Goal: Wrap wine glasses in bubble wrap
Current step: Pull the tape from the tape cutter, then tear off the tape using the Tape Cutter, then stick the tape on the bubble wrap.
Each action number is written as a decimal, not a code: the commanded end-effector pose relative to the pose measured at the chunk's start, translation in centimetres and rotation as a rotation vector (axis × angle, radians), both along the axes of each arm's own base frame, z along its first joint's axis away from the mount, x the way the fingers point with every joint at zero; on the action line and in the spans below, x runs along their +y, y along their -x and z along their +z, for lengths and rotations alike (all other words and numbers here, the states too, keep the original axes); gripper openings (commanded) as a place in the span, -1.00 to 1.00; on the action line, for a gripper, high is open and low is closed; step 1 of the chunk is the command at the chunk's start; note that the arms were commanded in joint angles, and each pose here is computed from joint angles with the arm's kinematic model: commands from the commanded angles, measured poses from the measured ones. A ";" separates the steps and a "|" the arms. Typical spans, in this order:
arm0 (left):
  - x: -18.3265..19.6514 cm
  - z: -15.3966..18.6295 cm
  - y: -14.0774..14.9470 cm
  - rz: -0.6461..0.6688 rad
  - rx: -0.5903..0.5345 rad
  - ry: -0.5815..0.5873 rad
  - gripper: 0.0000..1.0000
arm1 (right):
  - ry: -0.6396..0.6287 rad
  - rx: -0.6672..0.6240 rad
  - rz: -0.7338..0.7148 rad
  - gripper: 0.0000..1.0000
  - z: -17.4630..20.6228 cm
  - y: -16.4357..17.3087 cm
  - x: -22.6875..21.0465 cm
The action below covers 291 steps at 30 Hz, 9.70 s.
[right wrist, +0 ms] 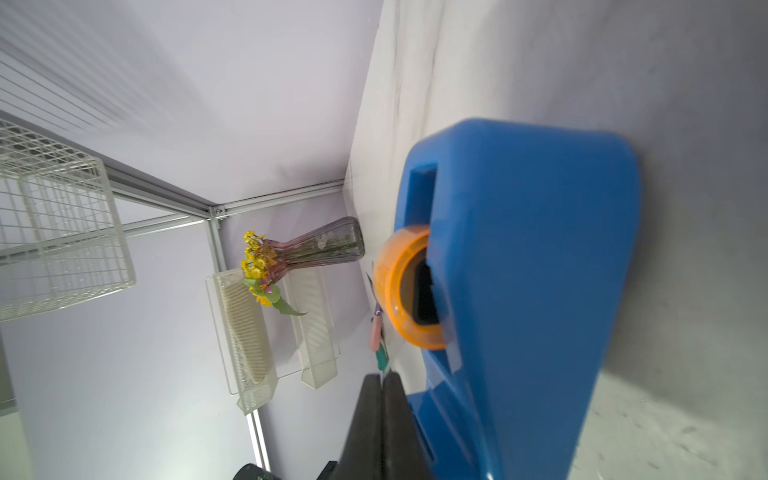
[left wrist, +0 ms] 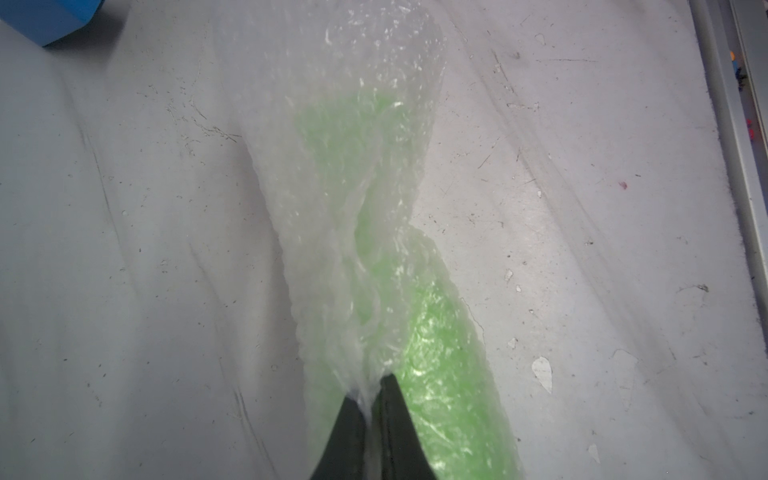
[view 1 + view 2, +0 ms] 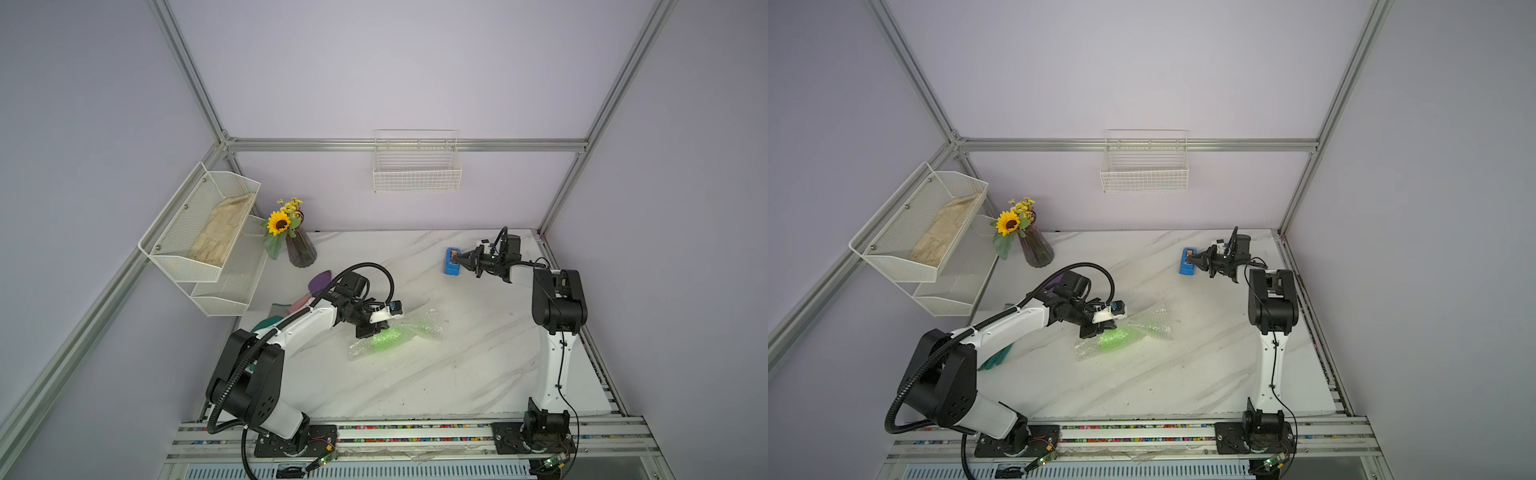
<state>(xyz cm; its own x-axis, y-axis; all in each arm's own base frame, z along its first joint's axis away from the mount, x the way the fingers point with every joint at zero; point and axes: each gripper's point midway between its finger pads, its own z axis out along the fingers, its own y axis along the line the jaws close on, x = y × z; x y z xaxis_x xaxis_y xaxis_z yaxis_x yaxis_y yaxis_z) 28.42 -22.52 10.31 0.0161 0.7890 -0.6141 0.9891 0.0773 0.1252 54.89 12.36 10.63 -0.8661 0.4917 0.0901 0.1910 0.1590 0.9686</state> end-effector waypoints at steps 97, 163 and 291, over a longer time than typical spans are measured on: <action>-0.2 -1.0 0.5 -0.011 0.069 -0.060 -0.80 | 0.188 0.141 0.048 -1.00 -3.6 17.6 0.2; 0.0 -1.7 0.5 -0.013 0.085 -0.090 -0.79 | 0.718 -0.009 0.120 -0.02 -3.4 18.7 -0.2; -2.0 1.7 1.5 -0.127 -0.044 0.160 -0.89 | 0.169 -0.981 0.782 -1.00 8.7 31.7 19.0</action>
<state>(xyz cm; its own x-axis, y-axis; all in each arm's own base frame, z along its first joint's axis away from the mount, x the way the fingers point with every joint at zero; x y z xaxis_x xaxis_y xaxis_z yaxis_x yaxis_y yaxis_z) 27.44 -24.17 10.97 0.0854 0.7122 -0.6968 0.9921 0.0037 0.1254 24.18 30.40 18.75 -0.6880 -0.2057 -0.6960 -0.7249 0.1487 0.6726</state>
